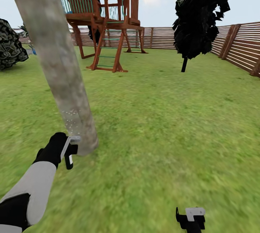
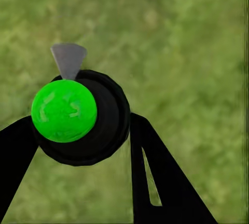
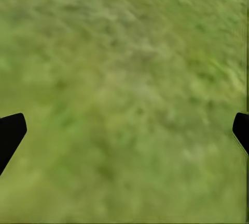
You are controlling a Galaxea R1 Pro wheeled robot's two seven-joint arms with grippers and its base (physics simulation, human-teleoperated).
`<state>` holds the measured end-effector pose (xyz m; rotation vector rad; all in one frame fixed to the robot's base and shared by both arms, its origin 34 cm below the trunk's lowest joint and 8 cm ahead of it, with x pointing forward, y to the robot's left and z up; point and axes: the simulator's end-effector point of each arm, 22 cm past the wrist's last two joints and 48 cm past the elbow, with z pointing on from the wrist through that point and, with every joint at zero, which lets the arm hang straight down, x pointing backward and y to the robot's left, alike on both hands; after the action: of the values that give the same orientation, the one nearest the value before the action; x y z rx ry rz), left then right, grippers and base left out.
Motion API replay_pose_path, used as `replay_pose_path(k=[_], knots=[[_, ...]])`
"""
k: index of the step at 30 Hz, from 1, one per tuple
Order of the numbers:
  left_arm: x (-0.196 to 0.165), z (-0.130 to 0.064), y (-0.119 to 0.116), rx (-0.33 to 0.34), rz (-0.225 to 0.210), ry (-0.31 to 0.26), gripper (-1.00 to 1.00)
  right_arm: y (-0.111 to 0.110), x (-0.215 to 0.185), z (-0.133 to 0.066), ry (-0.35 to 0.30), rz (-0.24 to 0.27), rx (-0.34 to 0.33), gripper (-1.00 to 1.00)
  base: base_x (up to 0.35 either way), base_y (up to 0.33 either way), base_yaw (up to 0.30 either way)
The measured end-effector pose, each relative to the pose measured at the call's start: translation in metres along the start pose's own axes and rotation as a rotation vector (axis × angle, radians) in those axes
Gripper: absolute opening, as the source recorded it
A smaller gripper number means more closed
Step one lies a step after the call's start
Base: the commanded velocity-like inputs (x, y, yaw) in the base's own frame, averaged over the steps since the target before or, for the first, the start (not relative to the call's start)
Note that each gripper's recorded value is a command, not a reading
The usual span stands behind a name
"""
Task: In the garden, pick up the pesticide atomizer on the floor and spray pesticide onto both trees until each tree trunk is fully covered.
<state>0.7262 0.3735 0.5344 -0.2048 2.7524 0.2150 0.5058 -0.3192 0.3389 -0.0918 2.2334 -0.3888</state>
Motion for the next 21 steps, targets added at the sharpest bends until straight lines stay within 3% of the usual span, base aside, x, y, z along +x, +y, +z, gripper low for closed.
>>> replay_pose_path(k=[7, 10, 14, 15, 17, 21], knots=[[-0.001, 0.000, 0.007, -0.017, 0.004, -0.006, -1.00, -0.001, 0.000, 0.000, 0.000, -0.001, 0.001, 1.00, 0.218, -0.213, 0.000], [0.024, 0.017, 0.023, -0.039, 0.004, 0.000, -1.00, 0.001, 0.000, 0.000, 0.000, -0.001, -0.001, 1.00, 0.239, -0.196, 0.008], [0.050, 0.031, 0.023, -0.043, 0.018, 0.013, -1.00, 0.001, 0.000, 0.000, 0.000, -0.001, -0.002, 1.00, 0.205, -0.210, 0.220], [0.052, 0.038, 0.022, -0.041, 0.025, -0.027, -1.00, 0.001, 0.000, 0.000, 0.000, 0.000, -0.002, 1.00, 0.192, -0.216, 0.276], [0.069, 0.046, 0.022, -0.043, 0.030, -0.016, -1.00, 0.001, 0.000, 0.000, 0.000, -0.001, -0.002, 1.00, 0.195, -0.216, 0.247], [0.085, 0.054, 0.026, -0.048, 0.036, -0.016, -1.00, 0.001, 0.000, 0.000, 0.000, -0.001, -0.001, 1.00, 0.200, -0.215, 0.043]])
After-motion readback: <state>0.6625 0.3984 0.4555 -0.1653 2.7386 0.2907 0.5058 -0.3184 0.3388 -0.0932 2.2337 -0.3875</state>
